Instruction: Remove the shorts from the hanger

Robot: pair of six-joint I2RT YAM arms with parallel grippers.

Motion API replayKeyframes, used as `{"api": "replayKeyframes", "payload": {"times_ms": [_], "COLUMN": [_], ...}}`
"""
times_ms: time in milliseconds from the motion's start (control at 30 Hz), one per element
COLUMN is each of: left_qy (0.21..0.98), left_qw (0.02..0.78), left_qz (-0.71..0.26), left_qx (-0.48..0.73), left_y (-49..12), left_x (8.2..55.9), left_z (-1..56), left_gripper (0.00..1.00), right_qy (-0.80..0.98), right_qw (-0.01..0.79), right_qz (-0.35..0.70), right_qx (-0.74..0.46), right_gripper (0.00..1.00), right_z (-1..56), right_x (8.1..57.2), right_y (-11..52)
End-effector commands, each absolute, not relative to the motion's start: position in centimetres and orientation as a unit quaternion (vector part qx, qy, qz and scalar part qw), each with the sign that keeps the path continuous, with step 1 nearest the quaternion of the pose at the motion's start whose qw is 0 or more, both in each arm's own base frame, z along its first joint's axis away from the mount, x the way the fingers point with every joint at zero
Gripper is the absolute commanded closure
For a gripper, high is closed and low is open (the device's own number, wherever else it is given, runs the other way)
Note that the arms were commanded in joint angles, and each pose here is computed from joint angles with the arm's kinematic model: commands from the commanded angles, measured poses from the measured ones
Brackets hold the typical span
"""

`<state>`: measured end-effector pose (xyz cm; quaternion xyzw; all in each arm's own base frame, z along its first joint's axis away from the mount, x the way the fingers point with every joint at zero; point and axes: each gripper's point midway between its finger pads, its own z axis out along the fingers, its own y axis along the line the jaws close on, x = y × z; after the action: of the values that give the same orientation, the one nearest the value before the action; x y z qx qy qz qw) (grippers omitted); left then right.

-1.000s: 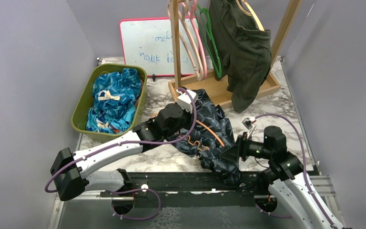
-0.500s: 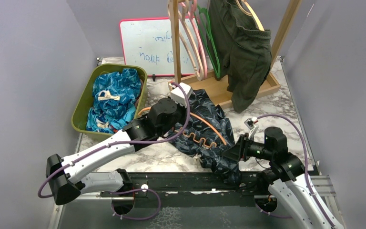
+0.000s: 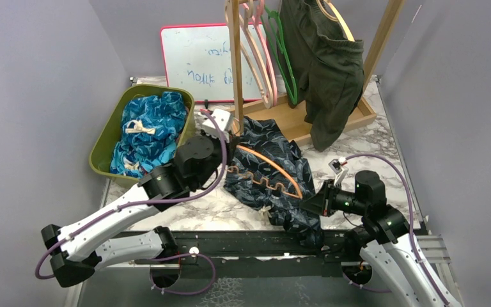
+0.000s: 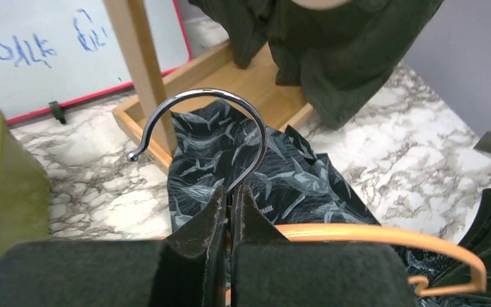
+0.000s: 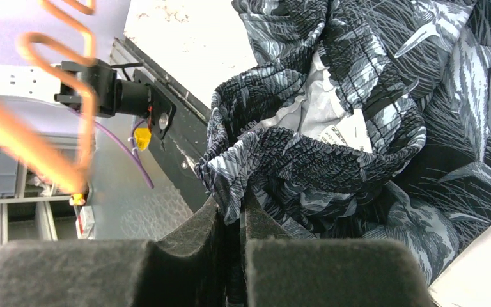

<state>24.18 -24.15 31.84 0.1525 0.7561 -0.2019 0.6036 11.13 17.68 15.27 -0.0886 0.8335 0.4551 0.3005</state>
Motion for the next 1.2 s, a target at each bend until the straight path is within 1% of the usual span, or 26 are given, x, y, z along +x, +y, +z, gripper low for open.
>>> {"api": "replayKeyframes", "payload": {"times_ms": [0,133,233,300,400,467,533,567,633,700,767,800,867,900,933,1033,1133,1167], "left_qy": [0.723,0.708,0.705,0.701,0.692,0.7,0.705,0.703,0.699,0.696,0.697,0.697,0.7,0.702,0.704,0.706,0.713,0.714], "left_qw": [0.652,0.642,0.619,0.607,0.603,0.605,0.61,0.613,0.616,0.613,0.604,0.597,0.58,0.572,0.564,0.546,0.535,0.533], "left_qz": [-0.206,-0.256,-0.299,-0.328,-0.351,-0.337,-0.323,-0.323,-0.33,-0.34,-0.352,-0.357,-0.369,-0.374,-0.379,-0.392,-0.396,-0.397], "left_qx": [0.102,0.143,0.174,0.182,0.185,0.177,0.162,0.158,0.151,0.152,0.164,0.173,0.192,0.2,0.207,0.221,0.221,0.217], "left_y": [-20.6,-22.6,-24.7,-25.7,-25.7,-24.3,-22.7,-22.1,-21.2,-20.9,-21.3,-21.8,-23.1,-23.8,-24.5,-26.3,-27.3,-27.5], "left_x": [23.6,22.4,21.4,20.8,19.8,19.7,19.5,19.2,18.6,18.0,17.5,17.3,17.1,17.0,17.0,17.1,17.4,17.6], "left_z": [36.6,36.9,36.6,36.6,36.9,36.7,36.6,36.6,36.5,36.0,35.3,35.0,34.2,33.8,33.4,32.5,31.4,31.2], "left_gripper": [1.0,1.0,1.0,1.0,1.0,1.0,1.0,1.0,1.0,1.0,1.0,1.0,1.0,1.0,1.0,1.0,1.0,1.0], "right_qy": [0.836,0.832,0.81,0.787,0.751,0.723,0.701,0.707,0.74,0.799,0.834,0.843,0.851,0.853,0.856,0.847,0.841,0.839], "right_qw": [0.314,0.326,0.357,0.381,0.444,0.487,0.512,0.51,0.478,0.401,0.331,0.307,0.277,0.276,0.277,0.321,0.363,0.375], "right_qz": [0.444,0.443,0.459,0.477,0.476,0.476,0.479,0.476,0.464,0.443,0.437,0.439,0.443,0.44,0.434,0.419,0.396,0.39], "right_qx": [-0.073,-0.067,-0.072,-0.091,-0.108,-0.119,-0.129,-0.12,-0.096,-0.069,-0.058,-0.055,-0.046,-0.047,-0.049,-0.062,-0.061,-0.061], "right_gripper": [0.93,0.95,0.97,0.97,0.96,0.96,0.96,0.96,0.94,0.92,0.9,0.87,0.76,0.7,0.62,0.4,0.28,0.26], "right_z": [15.7,16.0,18.3,21.8,27.8,31.3,32.5,31.3,26.5,19.5,14.4,12.8,10.9,10.8,11.0,14.3,17.2,17.9], "right_x": [11.9,13.3,15.5,17.2,20.5,22.3,23.2,23.7,24.6,24.4,23.2,22.3,21.0,20.7,20.4,20.1,19.4,18.9], "right_y": [17.4,17.7,18.8,19.8,20.7,21.0,21.3,21.4,21.4,21.4,21.4,21.5,21.3,21.1,20.8,19.9,18.4,17.8]}}
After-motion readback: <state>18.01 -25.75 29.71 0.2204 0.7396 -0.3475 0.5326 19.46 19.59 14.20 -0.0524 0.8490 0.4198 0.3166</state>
